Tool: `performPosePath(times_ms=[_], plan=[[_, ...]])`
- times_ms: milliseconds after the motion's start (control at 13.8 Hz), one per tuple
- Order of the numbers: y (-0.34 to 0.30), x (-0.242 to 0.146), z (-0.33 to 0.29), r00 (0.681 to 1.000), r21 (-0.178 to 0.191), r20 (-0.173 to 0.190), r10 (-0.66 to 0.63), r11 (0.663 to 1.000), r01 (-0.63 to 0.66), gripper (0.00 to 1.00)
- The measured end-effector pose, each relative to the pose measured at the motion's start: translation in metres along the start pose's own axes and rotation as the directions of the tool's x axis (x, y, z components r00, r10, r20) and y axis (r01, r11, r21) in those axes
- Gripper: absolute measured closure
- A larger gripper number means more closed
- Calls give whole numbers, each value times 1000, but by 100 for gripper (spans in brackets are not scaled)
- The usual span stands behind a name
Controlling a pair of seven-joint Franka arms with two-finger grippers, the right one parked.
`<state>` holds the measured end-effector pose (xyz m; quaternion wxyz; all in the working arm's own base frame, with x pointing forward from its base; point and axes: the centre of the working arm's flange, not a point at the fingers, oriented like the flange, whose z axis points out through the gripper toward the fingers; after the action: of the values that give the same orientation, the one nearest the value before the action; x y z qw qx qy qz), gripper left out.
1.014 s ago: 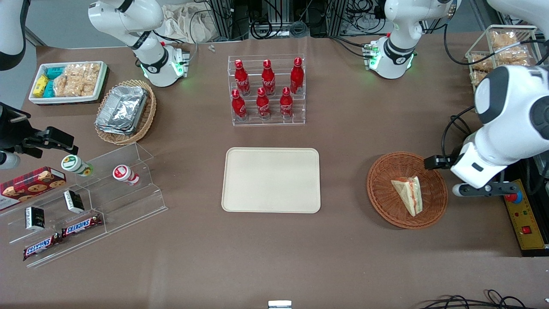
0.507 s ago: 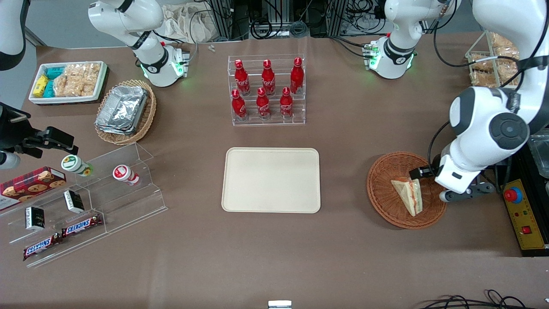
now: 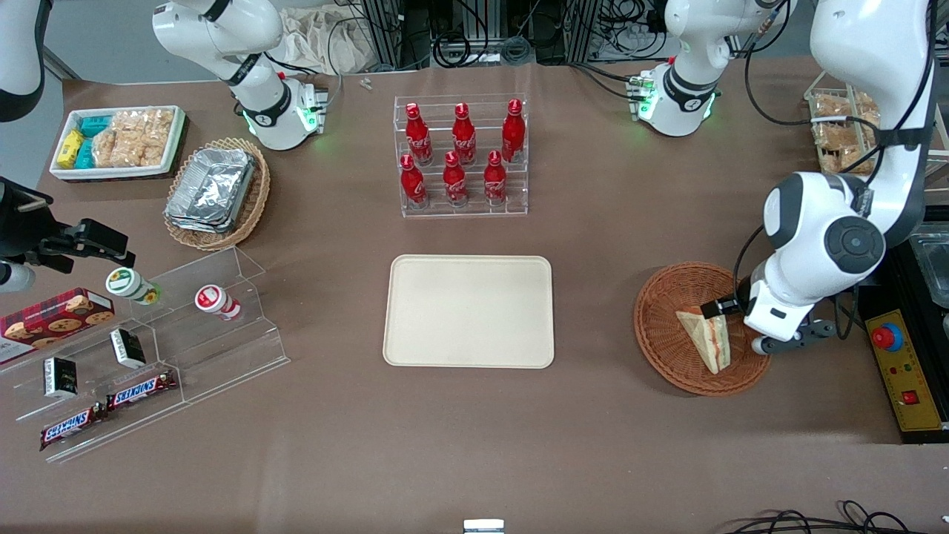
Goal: Place sandwich from basket to tray
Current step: 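Lower the open left gripper around the sandwich and close it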
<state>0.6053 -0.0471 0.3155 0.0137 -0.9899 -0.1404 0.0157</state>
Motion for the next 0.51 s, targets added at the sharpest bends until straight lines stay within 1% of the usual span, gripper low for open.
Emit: performPosePath(times_ms=[145, 217, 362, 435, 507], plan=[[0, 1, 15, 1000, 12, 12, -4, 1000, 4, 0], [0, 1, 22, 1000, 31, 12, -6, 1000, 5, 0], [2, 2, 33, 1000, 81, 0, -23, 996, 23, 0], [5, 3, 36, 999, 93, -7, -35, 995, 36, 0], [10, 4, 37, 999, 97, -12, -39, 994, 40, 0]])
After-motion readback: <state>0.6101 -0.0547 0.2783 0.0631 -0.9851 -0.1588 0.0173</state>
